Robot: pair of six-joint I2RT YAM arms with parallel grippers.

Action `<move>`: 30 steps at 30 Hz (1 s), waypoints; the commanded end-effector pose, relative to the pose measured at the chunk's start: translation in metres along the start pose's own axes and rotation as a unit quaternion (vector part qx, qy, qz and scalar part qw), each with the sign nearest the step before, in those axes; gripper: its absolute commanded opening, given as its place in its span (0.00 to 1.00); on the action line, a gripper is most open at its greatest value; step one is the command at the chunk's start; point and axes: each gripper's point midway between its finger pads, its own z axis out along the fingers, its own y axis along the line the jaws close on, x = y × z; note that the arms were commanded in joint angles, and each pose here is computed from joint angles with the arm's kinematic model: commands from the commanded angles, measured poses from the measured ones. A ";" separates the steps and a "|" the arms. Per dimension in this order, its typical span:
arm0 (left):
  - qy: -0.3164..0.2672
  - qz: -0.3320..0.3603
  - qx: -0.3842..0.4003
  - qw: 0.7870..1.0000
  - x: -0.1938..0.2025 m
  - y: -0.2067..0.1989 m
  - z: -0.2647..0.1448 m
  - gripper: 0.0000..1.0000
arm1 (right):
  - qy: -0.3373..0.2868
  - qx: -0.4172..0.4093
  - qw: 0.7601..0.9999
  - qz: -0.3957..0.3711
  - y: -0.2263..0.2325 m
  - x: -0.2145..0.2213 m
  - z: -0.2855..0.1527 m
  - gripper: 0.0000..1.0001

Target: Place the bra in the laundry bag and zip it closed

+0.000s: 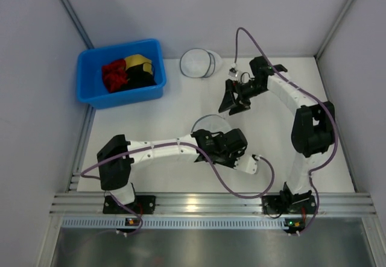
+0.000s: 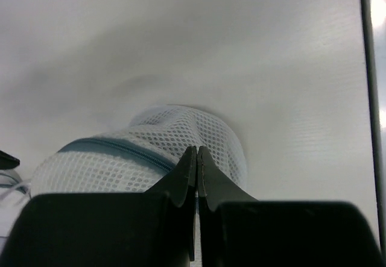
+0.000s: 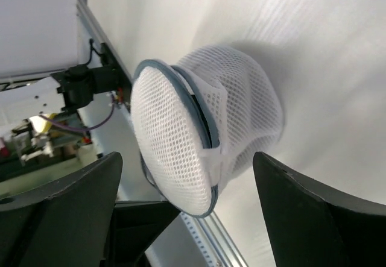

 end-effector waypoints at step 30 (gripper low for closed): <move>-0.035 -0.035 -0.040 0.998 -0.007 0.014 -0.005 0.00 | 0.003 -0.012 1.000 -0.007 -0.003 0.009 -0.001 0.00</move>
